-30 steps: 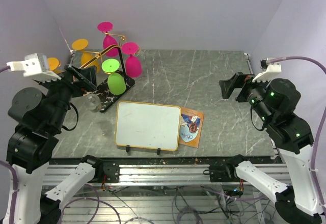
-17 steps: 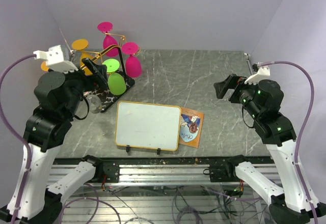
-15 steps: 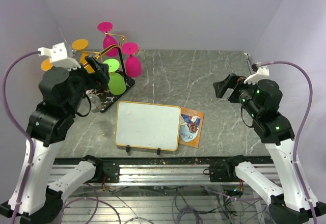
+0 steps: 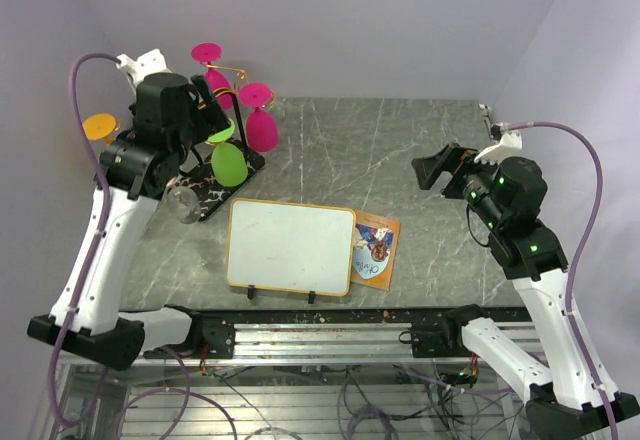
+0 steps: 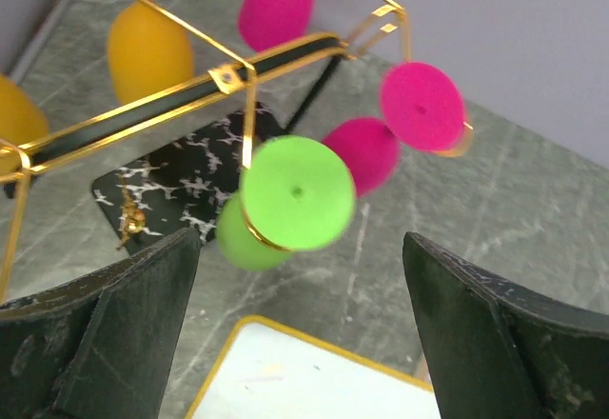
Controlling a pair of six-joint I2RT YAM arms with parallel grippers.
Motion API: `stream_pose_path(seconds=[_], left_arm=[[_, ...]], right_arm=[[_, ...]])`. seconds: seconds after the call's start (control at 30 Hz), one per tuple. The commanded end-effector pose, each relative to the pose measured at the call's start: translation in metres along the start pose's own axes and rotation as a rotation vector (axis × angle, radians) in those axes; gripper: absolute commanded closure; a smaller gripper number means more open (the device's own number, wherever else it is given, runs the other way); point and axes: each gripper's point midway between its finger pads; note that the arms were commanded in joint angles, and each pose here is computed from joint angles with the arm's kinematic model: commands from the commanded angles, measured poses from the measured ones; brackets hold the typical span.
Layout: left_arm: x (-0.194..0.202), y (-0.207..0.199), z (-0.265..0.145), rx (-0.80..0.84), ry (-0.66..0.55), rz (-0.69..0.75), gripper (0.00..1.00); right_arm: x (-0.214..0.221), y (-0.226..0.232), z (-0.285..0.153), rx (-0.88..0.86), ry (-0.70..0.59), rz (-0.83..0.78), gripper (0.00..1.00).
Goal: Take the wine glass off the wine glass rack
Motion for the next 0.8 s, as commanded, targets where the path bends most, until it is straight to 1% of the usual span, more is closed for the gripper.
stream_pose_path(seconds=[0.0, 0.1, 0.23, 0.33, 0.4, 0.47, 0.63, 0.77], left_arm=[[-0.016, 0.045, 0.018, -0.148, 0.003, -0.071, 0.02], [-0.028, 0.074, 0.022, -0.176, -0.002, -0.134, 0.00], [-0.034, 0.102, 0.010, -0.248, -0.029, -0.147, 0.01], [-0.026, 0.130, -0.010, -0.375, -0.050, -0.162, 0.00], [-0.017, 0.150, -0.027, -0.469, -0.064, -0.181, 0.01], [-0.002, 0.164, -0.038, -0.529, -0.063, -0.206, 0.01], [0.027, 0.159, -0.046, -0.484, -0.015, -0.330, 0.00], [0.041, 0.157, -0.048, -0.484, 0.015, -0.415, 0.06]], right_arm=[[-0.010, 0.002, 0.001, -0.018, -0.047, -0.007, 0.00], [-0.009, 0.002, 0.002, -0.021, -0.049, -0.012, 0.00], [-0.005, 0.003, 0.006, -0.036, -0.041, -0.012, 0.00], [0.000, 0.007, 0.011, -0.063, -0.021, -0.008, 0.00], [0.003, 0.010, 0.013, -0.078, -0.008, -0.003, 0.00], [0.010, 0.011, 0.016, -0.092, 0.011, 0.002, 0.00], [0.024, 0.011, 0.020, -0.094, 0.037, -0.007, 0.00], [0.023, 0.012, 0.019, -0.097, 0.033, -0.024, 0.00]])
Point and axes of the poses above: each gripper's point midway between its finger pads, its own z axis out along the fingers, its own y axis along the line the jaws close on, x = y × z, and after that the axes turned 2 degrees about -z, right-handed
